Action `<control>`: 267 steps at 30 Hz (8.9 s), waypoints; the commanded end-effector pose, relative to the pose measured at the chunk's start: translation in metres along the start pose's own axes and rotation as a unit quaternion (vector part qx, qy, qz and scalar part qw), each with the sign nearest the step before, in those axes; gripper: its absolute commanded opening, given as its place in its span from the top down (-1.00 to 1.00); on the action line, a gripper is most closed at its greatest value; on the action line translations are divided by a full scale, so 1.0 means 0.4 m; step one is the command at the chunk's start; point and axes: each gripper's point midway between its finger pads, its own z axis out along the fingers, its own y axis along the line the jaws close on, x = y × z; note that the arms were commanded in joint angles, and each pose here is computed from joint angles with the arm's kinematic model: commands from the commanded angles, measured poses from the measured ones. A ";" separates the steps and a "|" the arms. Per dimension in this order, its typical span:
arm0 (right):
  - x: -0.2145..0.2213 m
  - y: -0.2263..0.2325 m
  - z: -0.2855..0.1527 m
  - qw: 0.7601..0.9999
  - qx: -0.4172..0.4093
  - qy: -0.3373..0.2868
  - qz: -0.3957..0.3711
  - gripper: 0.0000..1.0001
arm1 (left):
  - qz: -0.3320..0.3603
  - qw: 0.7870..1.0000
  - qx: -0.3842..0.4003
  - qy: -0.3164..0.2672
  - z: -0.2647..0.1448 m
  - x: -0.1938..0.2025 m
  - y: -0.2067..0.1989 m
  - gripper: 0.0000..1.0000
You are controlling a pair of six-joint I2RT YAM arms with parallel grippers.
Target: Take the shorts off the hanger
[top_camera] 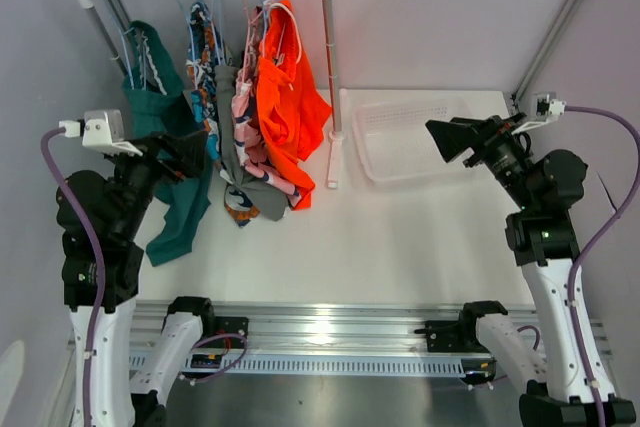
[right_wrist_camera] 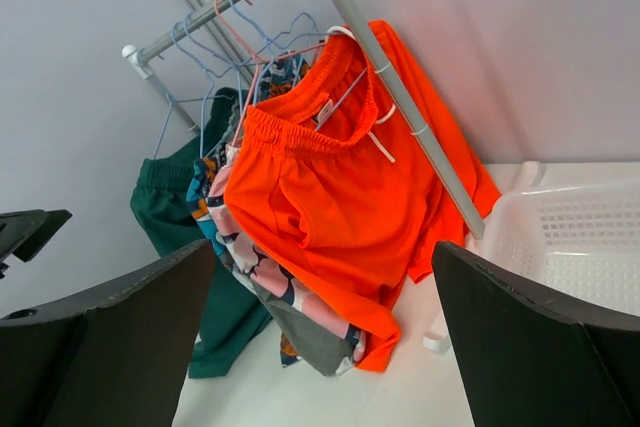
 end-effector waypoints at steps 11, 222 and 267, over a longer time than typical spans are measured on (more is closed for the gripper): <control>-0.100 0.183 0.183 0.993 -0.049 -0.052 -0.094 -0.99 | 0.049 0.990 -0.130 0.015 0.037 0.070 0.150 -0.98; 0.524 0.294 0.328 0.961 0.197 0.077 -0.176 1.00 | -0.090 0.987 0.105 0.082 0.248 -0.157 -0.273 1.00; -0.107 -0.424 0.499 0.939 0.280 -0.147 -0.135 -0.97 | -0.019 0.994 0.037 0.099 0.280 -0.004 -0.199 1.00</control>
